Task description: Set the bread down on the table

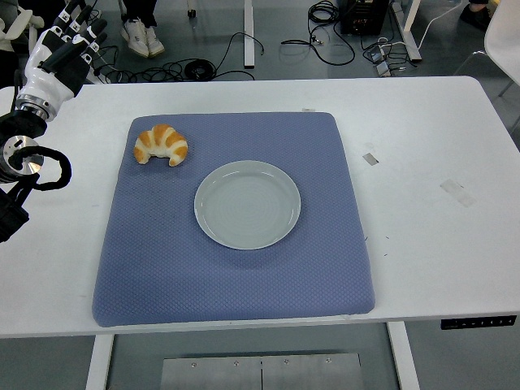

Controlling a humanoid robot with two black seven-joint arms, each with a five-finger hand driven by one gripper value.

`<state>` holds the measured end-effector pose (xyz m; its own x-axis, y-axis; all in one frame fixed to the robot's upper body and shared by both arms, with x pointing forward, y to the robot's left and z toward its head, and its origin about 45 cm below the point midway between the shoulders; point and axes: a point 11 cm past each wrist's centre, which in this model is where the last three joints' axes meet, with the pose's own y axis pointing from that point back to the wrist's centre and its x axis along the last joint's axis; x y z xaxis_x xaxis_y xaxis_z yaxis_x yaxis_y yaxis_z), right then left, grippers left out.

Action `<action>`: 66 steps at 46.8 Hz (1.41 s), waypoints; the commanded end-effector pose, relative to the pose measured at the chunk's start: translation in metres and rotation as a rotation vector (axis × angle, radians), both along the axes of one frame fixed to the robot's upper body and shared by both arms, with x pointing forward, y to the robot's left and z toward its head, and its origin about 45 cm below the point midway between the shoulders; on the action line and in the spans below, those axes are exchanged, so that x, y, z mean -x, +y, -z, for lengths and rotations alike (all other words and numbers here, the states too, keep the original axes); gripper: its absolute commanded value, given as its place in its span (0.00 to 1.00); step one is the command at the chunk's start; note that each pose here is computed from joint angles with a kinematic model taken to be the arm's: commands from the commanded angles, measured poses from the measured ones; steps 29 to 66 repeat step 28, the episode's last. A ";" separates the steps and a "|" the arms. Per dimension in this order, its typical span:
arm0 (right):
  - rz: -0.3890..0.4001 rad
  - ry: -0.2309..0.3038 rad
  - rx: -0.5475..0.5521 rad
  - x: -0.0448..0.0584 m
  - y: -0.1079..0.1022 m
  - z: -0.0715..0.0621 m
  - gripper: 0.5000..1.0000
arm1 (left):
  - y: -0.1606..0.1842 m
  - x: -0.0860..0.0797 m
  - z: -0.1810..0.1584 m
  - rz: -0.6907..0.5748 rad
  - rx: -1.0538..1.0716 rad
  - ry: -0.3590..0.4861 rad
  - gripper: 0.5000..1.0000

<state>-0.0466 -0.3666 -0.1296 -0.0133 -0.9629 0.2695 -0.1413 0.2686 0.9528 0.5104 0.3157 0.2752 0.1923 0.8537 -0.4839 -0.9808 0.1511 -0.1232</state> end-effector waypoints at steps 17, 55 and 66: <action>-0.003 -0.011 -0.021 -0.006 0.006 0.001 1.00 | 0.015 0.007 0.014 -0.023 -0.011 0.028 0.97; -0.006 -0.016 -0.018 -0.010 0.005 0.001 1.00 | 0.026 0.014 0.023 -0.024 -0.015 0.040 0.97; -0.006 -0.016 -0.018 -0.010 0.005 0.001 1.00 | 0.026 0.014 0.023 -0.024 -0.015 0.040 0.97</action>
